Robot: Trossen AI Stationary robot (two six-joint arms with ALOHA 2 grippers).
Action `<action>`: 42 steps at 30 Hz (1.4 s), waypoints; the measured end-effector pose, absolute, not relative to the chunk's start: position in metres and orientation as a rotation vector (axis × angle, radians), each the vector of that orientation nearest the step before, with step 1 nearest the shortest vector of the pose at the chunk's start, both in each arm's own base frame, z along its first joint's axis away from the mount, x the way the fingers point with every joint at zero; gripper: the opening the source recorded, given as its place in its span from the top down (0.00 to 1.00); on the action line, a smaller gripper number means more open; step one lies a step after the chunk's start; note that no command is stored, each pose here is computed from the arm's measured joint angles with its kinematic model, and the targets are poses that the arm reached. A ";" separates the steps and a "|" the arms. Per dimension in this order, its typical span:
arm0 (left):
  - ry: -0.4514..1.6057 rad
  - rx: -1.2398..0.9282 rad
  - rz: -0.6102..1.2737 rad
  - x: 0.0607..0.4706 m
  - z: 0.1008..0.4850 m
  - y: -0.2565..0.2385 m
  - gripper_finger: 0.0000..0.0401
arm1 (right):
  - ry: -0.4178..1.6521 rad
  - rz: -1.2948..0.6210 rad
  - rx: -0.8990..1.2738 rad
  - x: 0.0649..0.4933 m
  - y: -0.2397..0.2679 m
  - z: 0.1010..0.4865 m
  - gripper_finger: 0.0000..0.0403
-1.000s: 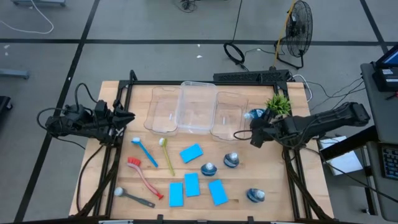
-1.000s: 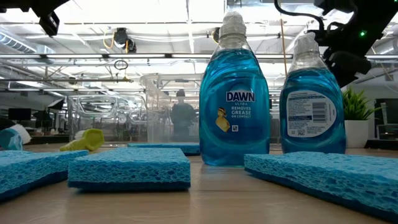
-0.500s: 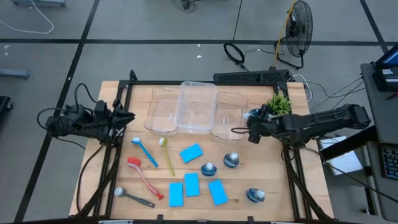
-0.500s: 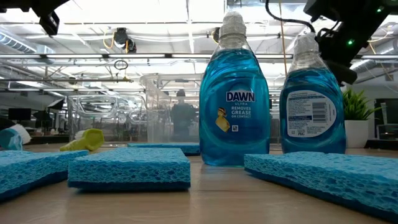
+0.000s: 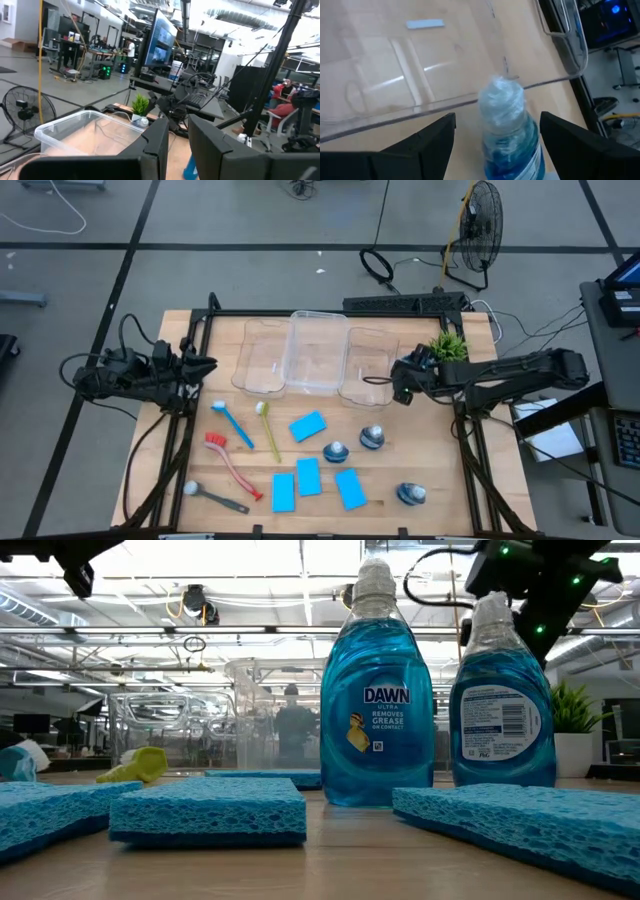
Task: Pick & Place Kitchen Sink Supplies
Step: Put the blue dish soap into the right transparent bin
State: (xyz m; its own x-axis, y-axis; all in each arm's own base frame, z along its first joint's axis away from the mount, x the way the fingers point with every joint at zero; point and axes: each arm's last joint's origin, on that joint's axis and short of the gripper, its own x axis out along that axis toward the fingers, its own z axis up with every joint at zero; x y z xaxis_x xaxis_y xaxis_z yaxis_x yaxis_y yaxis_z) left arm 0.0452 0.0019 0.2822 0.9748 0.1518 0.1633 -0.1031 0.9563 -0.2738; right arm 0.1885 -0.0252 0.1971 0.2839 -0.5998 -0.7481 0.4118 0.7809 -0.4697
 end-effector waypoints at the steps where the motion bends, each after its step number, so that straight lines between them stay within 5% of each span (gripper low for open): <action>1: -0.184 -0.267 0.131 0.045 0.282 0.002 0.81 | 1.095 -0.690 -0.196 0.189 -0.027 0.196 0.31; 8: -0.184 -0.267 0.131 0.045 0.282 0.002 0.81 | 1.131 -0.717 -0.184 0.192 -0.034 0.190 0.41; 17: -0.184 -0.268 0.131 0.045 0.282 0.002 0.81 | 1.130 -0.720 -0.192 0.192 -0.034 0.190 0.69; 36: -0.186 -0.286 0.129 0.045 0.282 0.002 0.81 | 0.714 -0.760 0.017 0.150 -0.029 0.273 0.70; 42: -0.188 -0.287 0.129 0.045 0.282 0.002 0.81 | 0.489 -0.598 0.125 0.133 -0.024 0.311 0.70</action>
